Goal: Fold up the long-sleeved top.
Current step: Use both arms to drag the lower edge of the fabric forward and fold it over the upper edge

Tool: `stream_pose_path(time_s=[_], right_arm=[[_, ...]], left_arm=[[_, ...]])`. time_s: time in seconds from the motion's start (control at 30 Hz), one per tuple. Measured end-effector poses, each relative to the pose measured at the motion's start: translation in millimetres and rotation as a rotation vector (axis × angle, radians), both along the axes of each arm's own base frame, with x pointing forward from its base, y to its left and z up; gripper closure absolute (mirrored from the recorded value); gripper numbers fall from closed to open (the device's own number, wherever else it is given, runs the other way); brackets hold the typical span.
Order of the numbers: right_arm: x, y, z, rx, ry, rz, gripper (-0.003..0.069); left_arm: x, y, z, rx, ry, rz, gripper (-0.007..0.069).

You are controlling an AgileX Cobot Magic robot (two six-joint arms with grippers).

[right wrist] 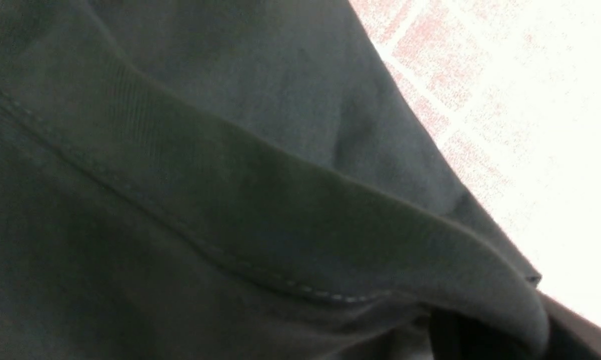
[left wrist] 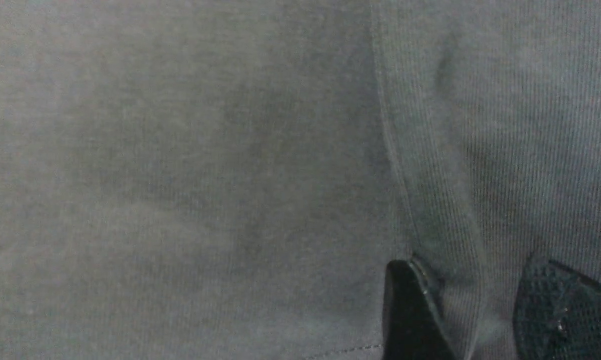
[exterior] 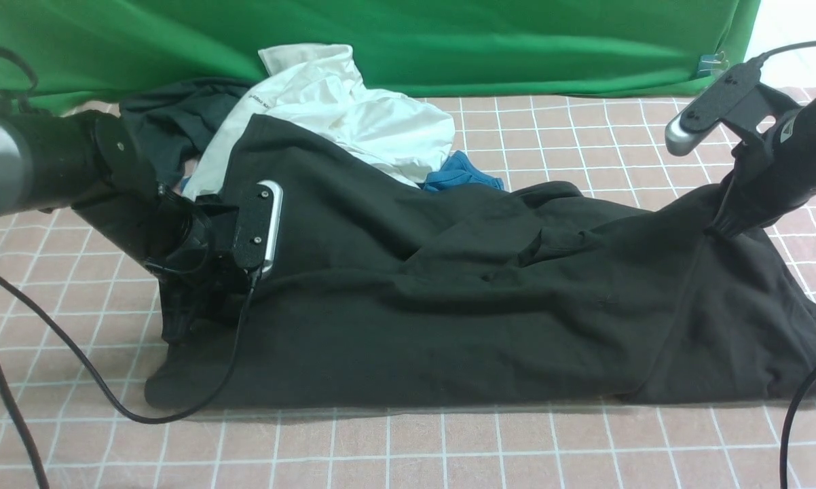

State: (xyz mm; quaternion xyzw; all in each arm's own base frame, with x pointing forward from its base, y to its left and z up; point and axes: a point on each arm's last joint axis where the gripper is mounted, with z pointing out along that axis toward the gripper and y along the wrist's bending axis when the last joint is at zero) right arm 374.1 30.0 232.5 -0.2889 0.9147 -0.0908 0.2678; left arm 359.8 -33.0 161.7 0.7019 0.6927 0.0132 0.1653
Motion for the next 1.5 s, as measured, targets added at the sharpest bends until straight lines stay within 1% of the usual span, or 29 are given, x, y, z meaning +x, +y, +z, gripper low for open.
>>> stream_pose_path(time_s=[0.1, 0.2, 0.27, 0.3, 0.37, 0.47, 0.53, 0.63, 0.67, 0.7, 0.73, 0.77, 0.8, 0.83, 0.9, 0.97, 1.07, 1.17, 1.33, 1.43, 1.5], right_arm=[[0.0, 0.0, 0.0, 0.001, 0.000, 0.000, 0.0579], [0.1, 0.1, 0.0, 0.001, -0.001, 0.000, 0.0579], [0.1, 0.1, 0.0, 0.002, -0.001, 0.000, 0.0579], [0.1, 0.1, 0.0, 0.002, -0.001, 0.000, 0.0579], [0.1, 0.1, 0.0, 0.002, -0.001, 0.000, 0.0579], [0.3, 0.2, -0.2, 0.002, -0.002, 0.000, 0.0579], [0.3, 0.2, -0.2, 0.001, -0.002, 0.002, 0.0579], [0.4, 0.2, -0.1, -0.003, -0.003, 0.008, 0.0579], [0.4, 0.2, -0.1, -0.003, -0.003, 0.009, 0.0579], [0.5, 0.2, -0.1, -0.003, -0.004, 0.009, 0.0579], [0.6, 0.3, 0.0, -0.003, -0.005, 0.009, 0.0579], [0.6, 0.3, 0.0, -0.003, -0.006, 0.009, 0.0579], [0.6, 0.3, 0.0, -0.003, -0.006, 0.009, 0.0579], [0.7, 0.3, 0.1, -0.003, -0.007, 0.009, 0.0579], [0.7, 0.3, 0.1, -0.003, -0.008, 0.010, 0.0579], [0.8, 0.3, 0.2, -0.003, -0.009, 0.010, 0.0579], [0.9, 0.3, 0.2, -0.003, -0.010, 0.011, 0.0579], [0.9, 0.4, 0.2, -0.002, -0.009, 0.010, 0.0579], [0.9, 0.4, 0.2, -0.003, -0.009, 0.011, 0.0579], [0.9, 0.4, 0.2, -0.003, -0.009, 0.011, 0.0579], [0.9, 0.4, 0.2, -0.003, -0.009, 0.011, 0.0579]], left_arm=[[0.0, 0.0, 0.0, 0.000, 0.000, 0.000, 0.0415], [0.2, 0.1, 0.0, 0.001, -0.002, 0.001, 0.0446], [1.6, 0.5, 0.3, 0.004, -0.018, 0.008, 0.0502], [1.8, 0.6, 0.4, 0.004, -0.019, 0.009, 0.0507], [3.2, 0.9, 0.7, 0.006, -0.034, 0.014, 0.0545], [3.8, 0.4, 1.5, -0.002, -0.041, 0.024, 0.0547], [3.8, -0.2, 3.6, -0.011, -0.047, 0.031, 0.0529], [3.4, -0.9, 14.8, -0.028, -0.085, 0.045, 0.0417], [3.3, -1.0, 15.3, -0.028, -0.086, 0.046, 0.0409], [3.1, -1.1, 18.3, -0.031, -0.096, 0.049, 0.0351], [3.3, -1.1, 18.3, -0.032, -0.098, 0.050, 0.0309], [3.4, -1.1, 18.3, -0.032, -0.098, 0.050, 0.0293], [3.5, -1.1, 17.4, -0.032, -0.095, 0.050, 0.0242], [4.0, -1.1, 14.7, -0.031, -0.089, 0.051, 0.0208], [5.4, -1.0, 9.0, -0.029, -0.079, 0.052, 0.0180], [6.2, -1.0, 2.3, -0.028, -0.061, 0.053, 0.0182], [5.8, -1.2, -0.7, -0.029, -0.046, 0.051, 0.0218], [2.9, -2.0, -3.2, -0.034, -0.007, 0.041, 0.0345], [-0.6, -2.2, -4.0, -0.030, 0.031, 0.021, 0.0517], [-1.9, -1.5, -3.0, -0.019, 0.037, 0.010, 0.0586], [-2.7, -0.9, -0.4, -0.012, 0.031, 0.003, 0.0608]])
